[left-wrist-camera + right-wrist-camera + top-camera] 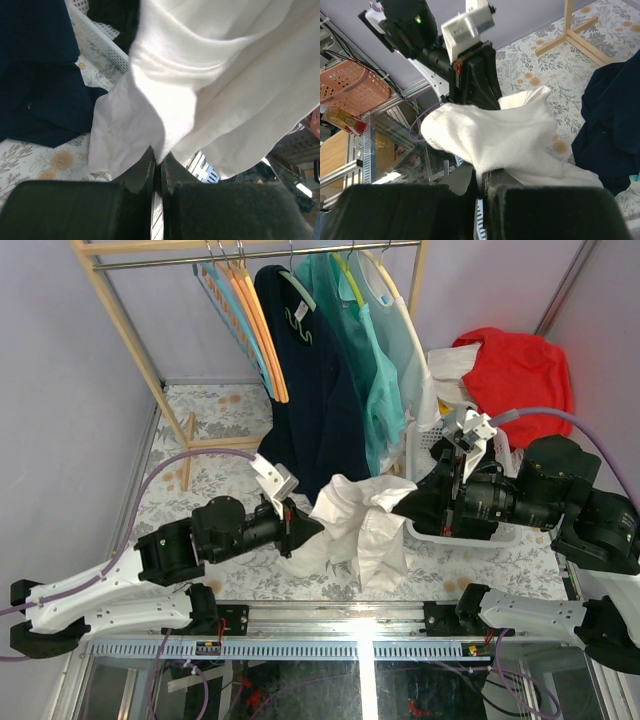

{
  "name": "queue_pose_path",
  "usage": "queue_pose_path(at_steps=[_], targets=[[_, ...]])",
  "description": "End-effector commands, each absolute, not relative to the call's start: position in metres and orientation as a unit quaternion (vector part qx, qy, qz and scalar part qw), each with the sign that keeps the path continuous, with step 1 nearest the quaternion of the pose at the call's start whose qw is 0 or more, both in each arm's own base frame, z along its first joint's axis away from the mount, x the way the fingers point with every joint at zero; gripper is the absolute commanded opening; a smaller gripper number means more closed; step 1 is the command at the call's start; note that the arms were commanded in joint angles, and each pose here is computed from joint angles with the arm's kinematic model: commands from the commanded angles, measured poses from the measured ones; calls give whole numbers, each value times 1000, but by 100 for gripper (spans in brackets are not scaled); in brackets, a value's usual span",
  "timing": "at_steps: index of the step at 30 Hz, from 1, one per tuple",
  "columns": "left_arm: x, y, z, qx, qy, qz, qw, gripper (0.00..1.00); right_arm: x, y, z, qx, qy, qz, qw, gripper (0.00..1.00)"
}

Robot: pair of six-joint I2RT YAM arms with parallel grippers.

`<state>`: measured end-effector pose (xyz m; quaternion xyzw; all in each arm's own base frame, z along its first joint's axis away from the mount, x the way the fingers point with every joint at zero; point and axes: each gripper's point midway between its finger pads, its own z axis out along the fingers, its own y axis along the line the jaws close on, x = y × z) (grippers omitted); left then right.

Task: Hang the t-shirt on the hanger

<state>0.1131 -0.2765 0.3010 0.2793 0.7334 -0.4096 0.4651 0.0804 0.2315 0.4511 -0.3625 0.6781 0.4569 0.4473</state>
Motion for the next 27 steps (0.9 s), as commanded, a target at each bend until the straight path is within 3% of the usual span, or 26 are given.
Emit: queue_pose_path(at_steps=[1,16,27], targets=[[129,-261,329,229,746,-385,492,0,83,243,466,-362,654,476,463,0],[150,-172,458,82,719,-351,594,0,87,296,481,-362,619,550,428,0],[146,-95,574,-3,608,-374,700,0,85,335,541,-380,493,634,459,0]])
